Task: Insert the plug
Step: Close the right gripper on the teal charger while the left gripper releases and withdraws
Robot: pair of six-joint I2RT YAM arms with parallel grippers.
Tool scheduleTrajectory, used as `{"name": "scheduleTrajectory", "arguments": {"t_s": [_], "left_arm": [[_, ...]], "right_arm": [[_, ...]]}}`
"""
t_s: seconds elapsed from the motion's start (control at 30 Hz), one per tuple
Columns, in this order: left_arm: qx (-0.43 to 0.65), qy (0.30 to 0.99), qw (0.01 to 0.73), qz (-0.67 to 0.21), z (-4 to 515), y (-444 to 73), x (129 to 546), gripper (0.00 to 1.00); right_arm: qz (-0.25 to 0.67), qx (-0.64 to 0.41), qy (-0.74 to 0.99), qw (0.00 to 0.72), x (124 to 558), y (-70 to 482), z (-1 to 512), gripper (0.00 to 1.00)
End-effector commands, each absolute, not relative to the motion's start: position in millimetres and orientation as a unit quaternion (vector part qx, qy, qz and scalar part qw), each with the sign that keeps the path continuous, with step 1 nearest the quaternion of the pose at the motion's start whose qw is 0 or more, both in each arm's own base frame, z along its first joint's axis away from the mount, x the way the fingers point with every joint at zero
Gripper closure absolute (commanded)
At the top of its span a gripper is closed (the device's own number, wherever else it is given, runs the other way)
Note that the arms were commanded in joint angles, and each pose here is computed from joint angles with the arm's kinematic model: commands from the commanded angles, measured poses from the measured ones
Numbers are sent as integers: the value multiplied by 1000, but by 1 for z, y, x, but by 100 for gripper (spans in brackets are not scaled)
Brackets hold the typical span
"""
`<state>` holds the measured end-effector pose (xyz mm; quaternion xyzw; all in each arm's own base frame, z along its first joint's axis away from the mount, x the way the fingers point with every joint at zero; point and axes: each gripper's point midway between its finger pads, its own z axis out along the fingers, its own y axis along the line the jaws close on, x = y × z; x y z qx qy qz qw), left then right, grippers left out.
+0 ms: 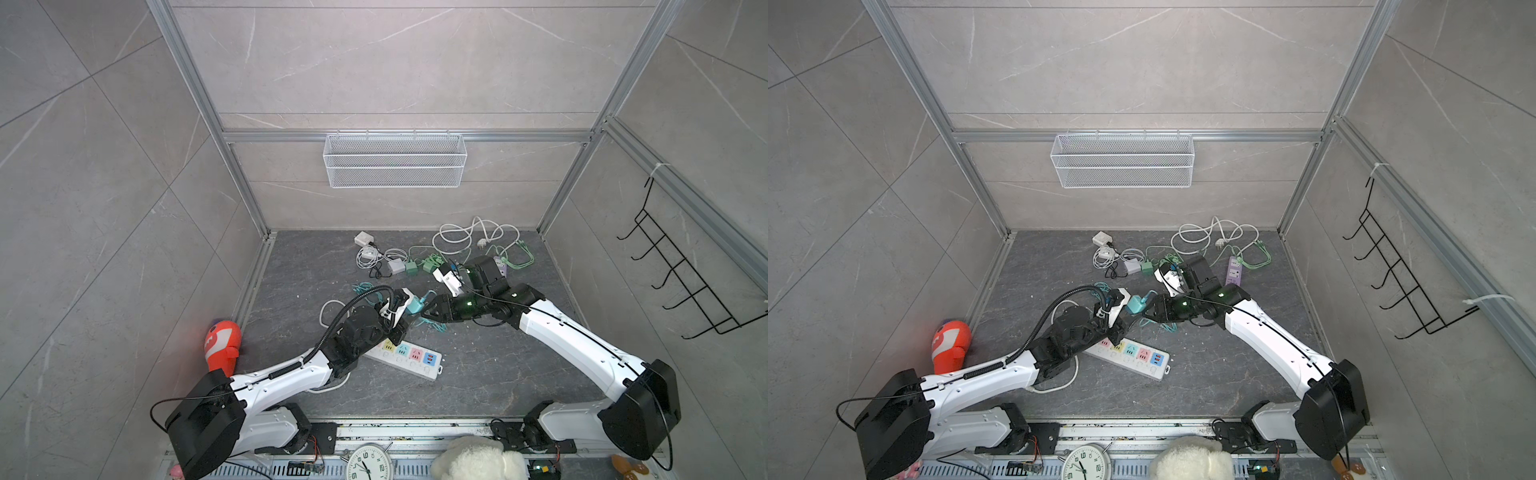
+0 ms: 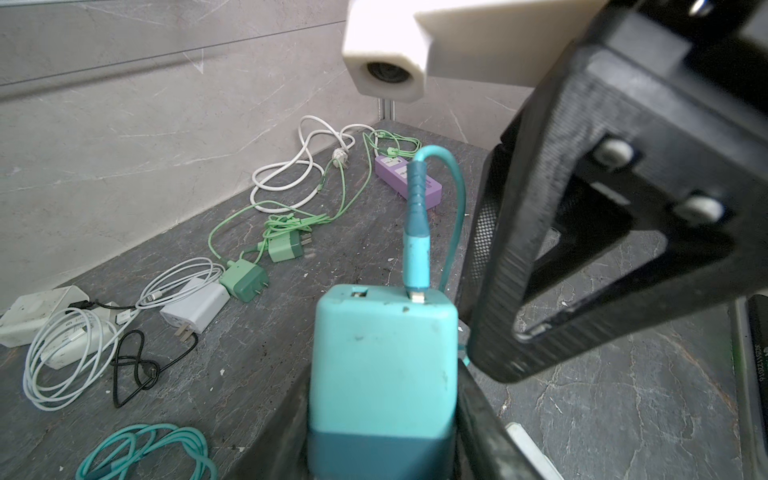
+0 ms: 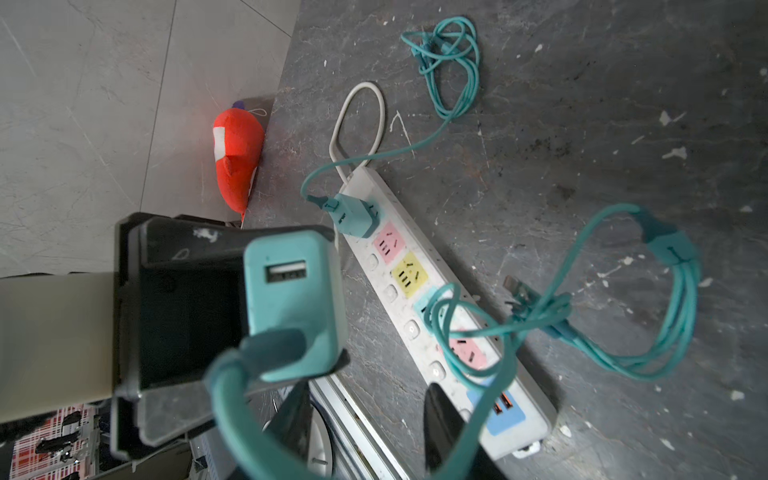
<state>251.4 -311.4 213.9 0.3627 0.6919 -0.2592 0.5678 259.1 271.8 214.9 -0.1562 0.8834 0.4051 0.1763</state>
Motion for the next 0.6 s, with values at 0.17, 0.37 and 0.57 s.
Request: {"name": "scheduleTrajectory", "arguments": {"t_s": [0.17,0.37,0.57], "left_arm": [[364,666,593,-268,235,-316,250,83],[366,665,593,-270,235,-316,249,83],[368,665,594,-264,234,-315,250,83]], "right_arm": [[436,-171,861,200,274,292,242,52],[449,-188,853,186,273,309,244,53],[444,-207,854,173,266,317,237,58]]}}
